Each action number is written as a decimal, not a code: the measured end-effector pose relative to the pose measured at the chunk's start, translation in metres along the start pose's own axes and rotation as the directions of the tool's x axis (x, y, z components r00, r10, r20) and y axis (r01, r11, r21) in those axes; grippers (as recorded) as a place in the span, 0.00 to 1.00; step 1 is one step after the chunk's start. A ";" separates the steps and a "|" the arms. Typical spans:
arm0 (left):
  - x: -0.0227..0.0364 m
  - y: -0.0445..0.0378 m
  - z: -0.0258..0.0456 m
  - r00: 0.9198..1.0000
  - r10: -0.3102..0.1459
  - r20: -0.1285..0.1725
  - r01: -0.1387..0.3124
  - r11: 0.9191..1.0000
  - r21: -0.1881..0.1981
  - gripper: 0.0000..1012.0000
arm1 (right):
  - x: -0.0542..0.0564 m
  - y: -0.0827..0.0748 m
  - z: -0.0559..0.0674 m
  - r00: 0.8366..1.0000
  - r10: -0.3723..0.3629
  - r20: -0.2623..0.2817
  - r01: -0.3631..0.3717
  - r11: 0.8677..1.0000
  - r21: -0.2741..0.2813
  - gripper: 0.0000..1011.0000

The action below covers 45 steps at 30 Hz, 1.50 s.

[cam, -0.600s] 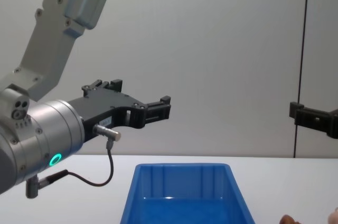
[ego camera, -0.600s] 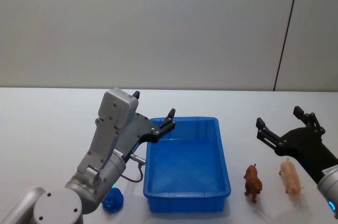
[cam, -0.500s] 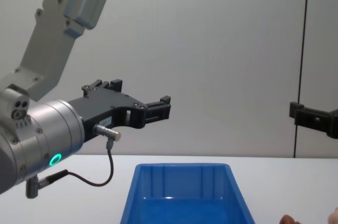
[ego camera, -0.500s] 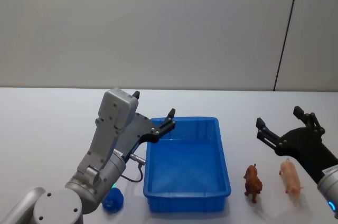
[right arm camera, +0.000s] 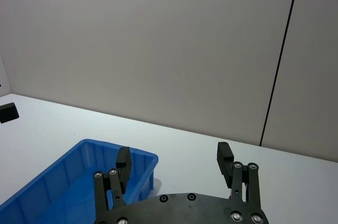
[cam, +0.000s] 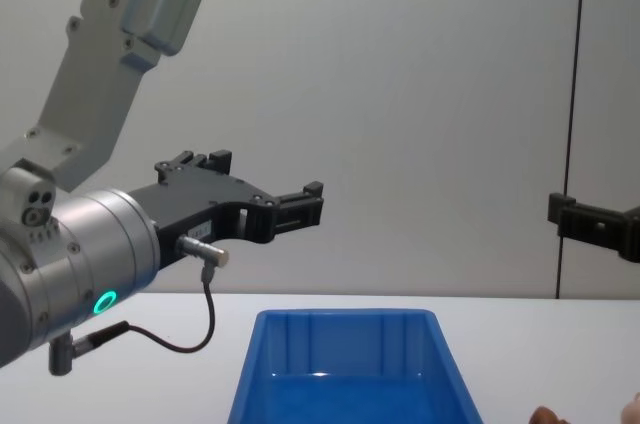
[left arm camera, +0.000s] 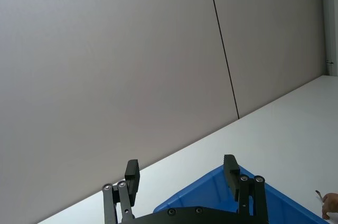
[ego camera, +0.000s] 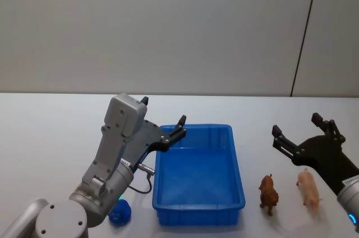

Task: Pick up the two dolls from the table and place them into the box.

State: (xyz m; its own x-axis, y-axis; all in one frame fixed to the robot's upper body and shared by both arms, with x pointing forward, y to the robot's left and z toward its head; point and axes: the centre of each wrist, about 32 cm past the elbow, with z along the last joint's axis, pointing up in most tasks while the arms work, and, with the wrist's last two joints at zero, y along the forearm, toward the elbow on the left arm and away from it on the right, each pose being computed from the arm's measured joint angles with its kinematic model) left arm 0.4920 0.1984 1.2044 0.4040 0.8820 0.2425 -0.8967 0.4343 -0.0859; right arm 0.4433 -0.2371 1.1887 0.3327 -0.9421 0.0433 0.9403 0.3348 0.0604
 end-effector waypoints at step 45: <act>0.0000 0.0000 0.0000 1.000 0.000 0.000 0.000 1.000 0.000 0.99 | 0.034 -0.020 -0.044 0.996 -0.089 0.029 0.094 0.924 -0.370 0.99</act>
State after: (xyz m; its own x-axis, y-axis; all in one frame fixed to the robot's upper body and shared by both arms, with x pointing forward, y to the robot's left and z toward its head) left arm 0.4920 0.1984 1.2044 0.4040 0.8820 0.2425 -0.8966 0.4343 -0.0859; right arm 0.4388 -0.2766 1.1452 0.2453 -0.9671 0.0667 0.9268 0.2138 -0.3088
